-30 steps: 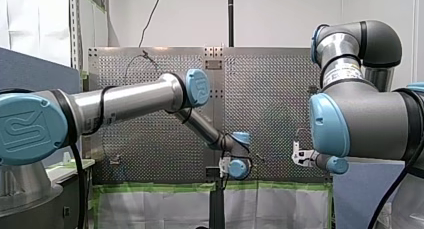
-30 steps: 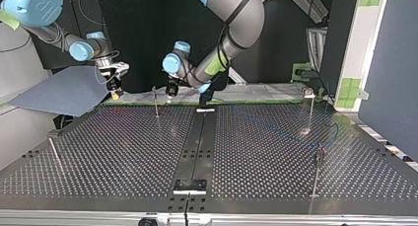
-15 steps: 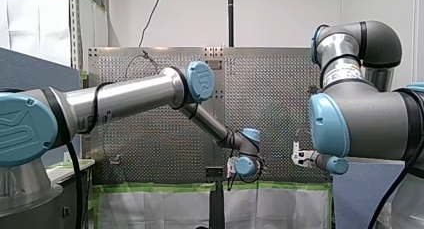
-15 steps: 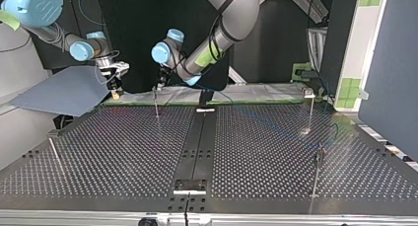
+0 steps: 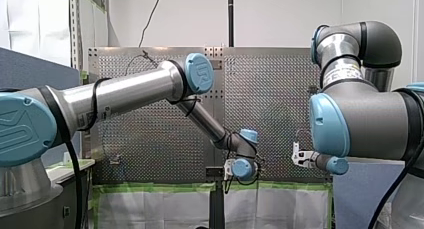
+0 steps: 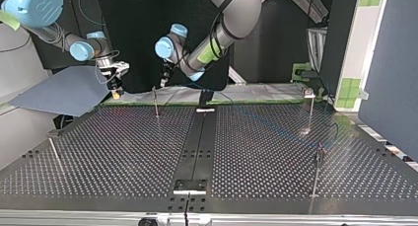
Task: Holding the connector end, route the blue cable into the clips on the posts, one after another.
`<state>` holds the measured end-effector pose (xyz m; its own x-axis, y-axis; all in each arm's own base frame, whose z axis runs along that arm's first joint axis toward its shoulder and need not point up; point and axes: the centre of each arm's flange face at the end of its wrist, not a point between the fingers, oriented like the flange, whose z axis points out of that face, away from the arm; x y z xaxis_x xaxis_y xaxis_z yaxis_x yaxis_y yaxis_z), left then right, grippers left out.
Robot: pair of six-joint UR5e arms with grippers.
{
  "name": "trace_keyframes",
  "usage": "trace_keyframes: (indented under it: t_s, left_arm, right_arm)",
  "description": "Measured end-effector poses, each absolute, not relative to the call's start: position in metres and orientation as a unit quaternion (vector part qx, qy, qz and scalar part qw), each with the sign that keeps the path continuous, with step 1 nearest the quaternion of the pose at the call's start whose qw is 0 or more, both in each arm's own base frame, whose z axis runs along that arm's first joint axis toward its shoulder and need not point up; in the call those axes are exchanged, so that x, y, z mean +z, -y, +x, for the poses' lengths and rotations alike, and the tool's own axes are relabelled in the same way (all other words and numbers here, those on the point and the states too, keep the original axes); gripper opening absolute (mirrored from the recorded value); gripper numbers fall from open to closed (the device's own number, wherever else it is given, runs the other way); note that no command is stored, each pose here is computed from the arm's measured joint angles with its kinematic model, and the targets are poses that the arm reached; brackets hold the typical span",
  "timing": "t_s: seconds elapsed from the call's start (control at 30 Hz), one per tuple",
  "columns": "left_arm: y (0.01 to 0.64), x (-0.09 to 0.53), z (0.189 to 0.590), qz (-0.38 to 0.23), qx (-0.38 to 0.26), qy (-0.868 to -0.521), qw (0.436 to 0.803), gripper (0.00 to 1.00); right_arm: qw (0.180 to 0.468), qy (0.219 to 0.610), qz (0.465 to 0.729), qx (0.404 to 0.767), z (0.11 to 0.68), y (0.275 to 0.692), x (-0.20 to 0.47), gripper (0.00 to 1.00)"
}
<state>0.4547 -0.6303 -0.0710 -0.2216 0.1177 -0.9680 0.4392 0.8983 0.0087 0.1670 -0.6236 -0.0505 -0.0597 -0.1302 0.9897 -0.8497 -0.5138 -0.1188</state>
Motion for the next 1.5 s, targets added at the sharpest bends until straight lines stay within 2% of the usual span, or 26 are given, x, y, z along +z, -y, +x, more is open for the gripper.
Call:
trace_keyframes:
  t_s: [0.5,1.5]
  left_arm:
    - [0.642,-0.049,0.458,0.170,-0.170,-0.754,0.611,1.00]
    - [0.644,-0.047,0.454,0.162,-0.172,-0.755,0.612,1.00]
  right_arm:
    - [0.291,0.395,0.620,0.612,0.167,0.623,-0.051,0.00]
    - [0.289,0.398,0.617,0.615,0.167,0.626,-0.050,0.00]
